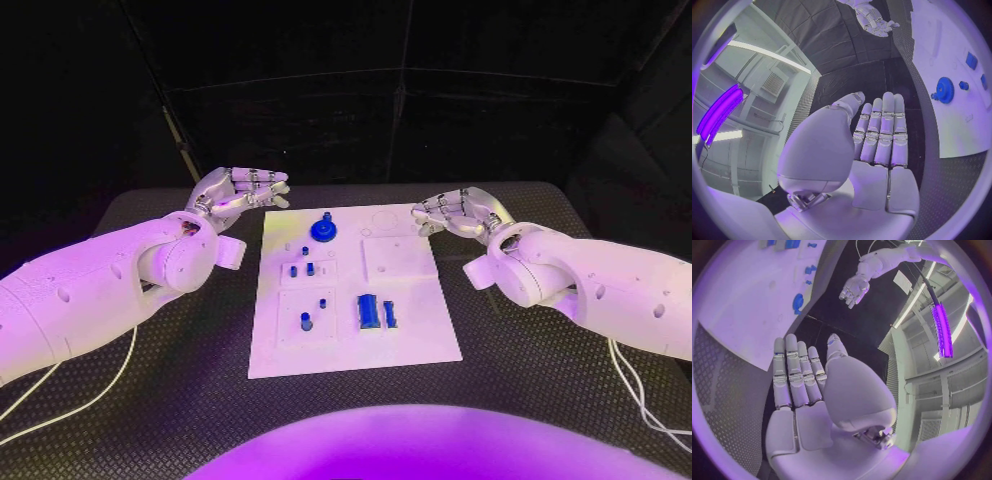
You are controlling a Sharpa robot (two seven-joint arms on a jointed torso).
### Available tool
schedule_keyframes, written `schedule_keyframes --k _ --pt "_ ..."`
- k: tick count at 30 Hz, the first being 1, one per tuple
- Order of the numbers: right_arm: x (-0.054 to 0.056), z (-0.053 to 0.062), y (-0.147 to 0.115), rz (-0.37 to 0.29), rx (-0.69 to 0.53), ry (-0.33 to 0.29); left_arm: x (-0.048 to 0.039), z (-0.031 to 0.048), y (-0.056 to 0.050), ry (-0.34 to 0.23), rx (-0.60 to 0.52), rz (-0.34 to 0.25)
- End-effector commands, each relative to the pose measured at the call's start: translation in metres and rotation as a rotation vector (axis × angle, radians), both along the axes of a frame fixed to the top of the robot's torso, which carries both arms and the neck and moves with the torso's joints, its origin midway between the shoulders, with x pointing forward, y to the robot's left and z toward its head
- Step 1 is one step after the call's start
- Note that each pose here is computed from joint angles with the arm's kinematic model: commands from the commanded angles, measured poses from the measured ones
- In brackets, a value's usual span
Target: Assemble the parts on the task board
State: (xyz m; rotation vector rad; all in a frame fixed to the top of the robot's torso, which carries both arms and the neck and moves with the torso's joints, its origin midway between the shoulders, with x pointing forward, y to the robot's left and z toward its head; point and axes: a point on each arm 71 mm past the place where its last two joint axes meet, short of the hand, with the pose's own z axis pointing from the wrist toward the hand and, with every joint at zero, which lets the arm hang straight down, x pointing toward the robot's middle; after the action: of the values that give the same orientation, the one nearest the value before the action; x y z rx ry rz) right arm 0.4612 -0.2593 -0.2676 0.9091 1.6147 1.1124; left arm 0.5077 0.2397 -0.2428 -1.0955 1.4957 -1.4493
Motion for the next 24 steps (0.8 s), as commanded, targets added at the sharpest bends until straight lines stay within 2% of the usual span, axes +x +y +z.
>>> schedule_keyframes --k 1,8,11,18,19,24 --pt "0.011 0.0 0.004 0.002 0.18 -0.039 0.0064 0.0003 0.003 -0.021 -0.071 0.063" --pt "0.042 -0.021 0.018 -0.054 0.242 -0.063 0.0208 -0.0131 0.008 -0.044 -0.062 0.181" --pt "0.049 -0.028 0.025 -0.064 0.26 -0.06 0.0242 -0.0184 0.006 -0.048 -0.055 0.214" --pt "0.054 -0.033 0.041 -0.048 0.292 -0.053 0.0276 -0.0272 0.0 -0.044 -0.054 0.248" --pt "0.053 -0.037 0.038 -0.07 0.231 -0.034 0.0263 -0.0291 -0.003 -0.014 -0.039 0.196" --pt "0.052 -0.031 0.04 -0.081 0.239 -0.044 0.0232 -0.0264 -0.006 -0.018 -0.037 0.204"
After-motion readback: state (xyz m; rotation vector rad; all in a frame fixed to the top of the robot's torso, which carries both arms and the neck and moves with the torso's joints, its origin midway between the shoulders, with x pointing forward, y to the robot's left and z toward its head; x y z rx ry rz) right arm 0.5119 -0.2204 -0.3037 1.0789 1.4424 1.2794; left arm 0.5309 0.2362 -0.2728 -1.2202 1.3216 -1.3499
